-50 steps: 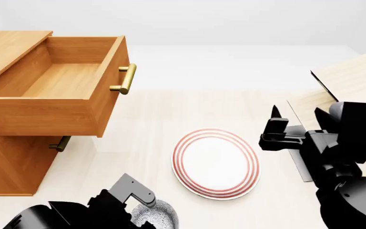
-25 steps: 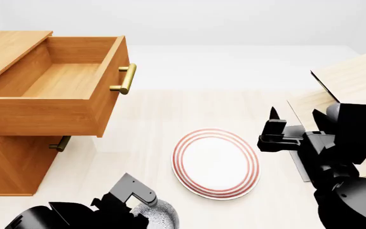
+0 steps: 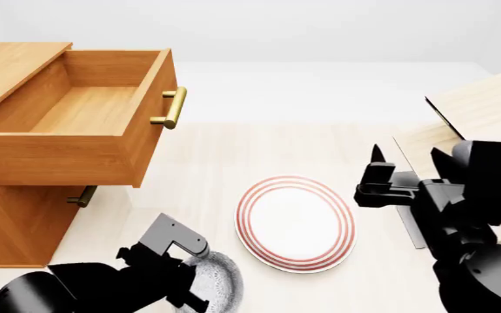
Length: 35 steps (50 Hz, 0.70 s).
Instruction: Open the top drawer of the cabinet and put the bowl in it.
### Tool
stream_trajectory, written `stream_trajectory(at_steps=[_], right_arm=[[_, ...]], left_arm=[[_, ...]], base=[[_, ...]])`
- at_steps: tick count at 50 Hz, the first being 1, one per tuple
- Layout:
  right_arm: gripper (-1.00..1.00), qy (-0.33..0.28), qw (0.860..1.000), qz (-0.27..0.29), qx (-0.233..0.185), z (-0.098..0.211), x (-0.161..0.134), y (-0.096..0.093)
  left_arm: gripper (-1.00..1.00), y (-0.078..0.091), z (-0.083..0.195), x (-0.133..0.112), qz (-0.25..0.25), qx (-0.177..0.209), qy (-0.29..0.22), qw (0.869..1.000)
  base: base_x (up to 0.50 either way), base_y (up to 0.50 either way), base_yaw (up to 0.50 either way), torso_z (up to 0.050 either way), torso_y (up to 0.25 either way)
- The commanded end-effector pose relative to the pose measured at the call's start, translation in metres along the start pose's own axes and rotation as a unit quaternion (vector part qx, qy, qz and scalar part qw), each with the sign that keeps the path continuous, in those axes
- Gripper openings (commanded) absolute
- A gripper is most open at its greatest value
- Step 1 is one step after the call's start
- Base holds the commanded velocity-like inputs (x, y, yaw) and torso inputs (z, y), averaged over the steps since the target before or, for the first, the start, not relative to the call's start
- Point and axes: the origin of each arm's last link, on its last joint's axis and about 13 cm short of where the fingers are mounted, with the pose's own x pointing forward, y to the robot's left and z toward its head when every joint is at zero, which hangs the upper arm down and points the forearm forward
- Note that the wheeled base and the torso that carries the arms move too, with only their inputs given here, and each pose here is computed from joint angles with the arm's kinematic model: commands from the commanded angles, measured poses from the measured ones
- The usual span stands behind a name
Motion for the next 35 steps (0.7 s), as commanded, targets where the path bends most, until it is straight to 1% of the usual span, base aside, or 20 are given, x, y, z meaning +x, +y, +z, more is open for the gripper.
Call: stream_trajectory(at_steps=[1, 16, 23, 29, 35], right_arm=[[1.0, -0.006, 1.0, 0.0, 0.0, 0.004, -0.004, 0.0], [1.0, -0.014, 1.0, -0.001, 0.0, 0.011, -0.007, 0.0], [1.0, -0.014, 1.0, -0.002, 0.0, 0.011, -0.007, 0.0], [1.0, -0.021, 1.0, -0.01, 0.003, 0.013, -0.01, -0.004], [1.0, -0.027, 0.999, -0.023, 0.008, 0.015, -0.015, -0.011]], left_arm=[[-1.0, 0.002, 0.015, -0.013, 0.021, 0.005, -0.042, 0.999], [-1.0, -0.003, 0.03, -0.028, 0.021, 0.021, -0.075, 0.997], [-1.0, -0.013, 0.035, -0.035, 0.008, 0.039, -0.096, 0.995], [-1.0, -0.028, 0.043, -0.048, -0.013, 0.067, -0.123, 0.99], [-1.0, -0.031, 0.056, -0.057, -0.018, 0.072, -0.147, 0.986]], base=[[0.0, 0.0, 0.0, 0.0, 0.0], [0.0, 0.0, 0.0, 0.0, 0.0], [0.0, 0.0, 0.0, 0.0, 0.0], [0.0, 0.0, 0.0, 0.0, 0.0], [0.0, 0.0, 0.0, 0.0, 0.0]])
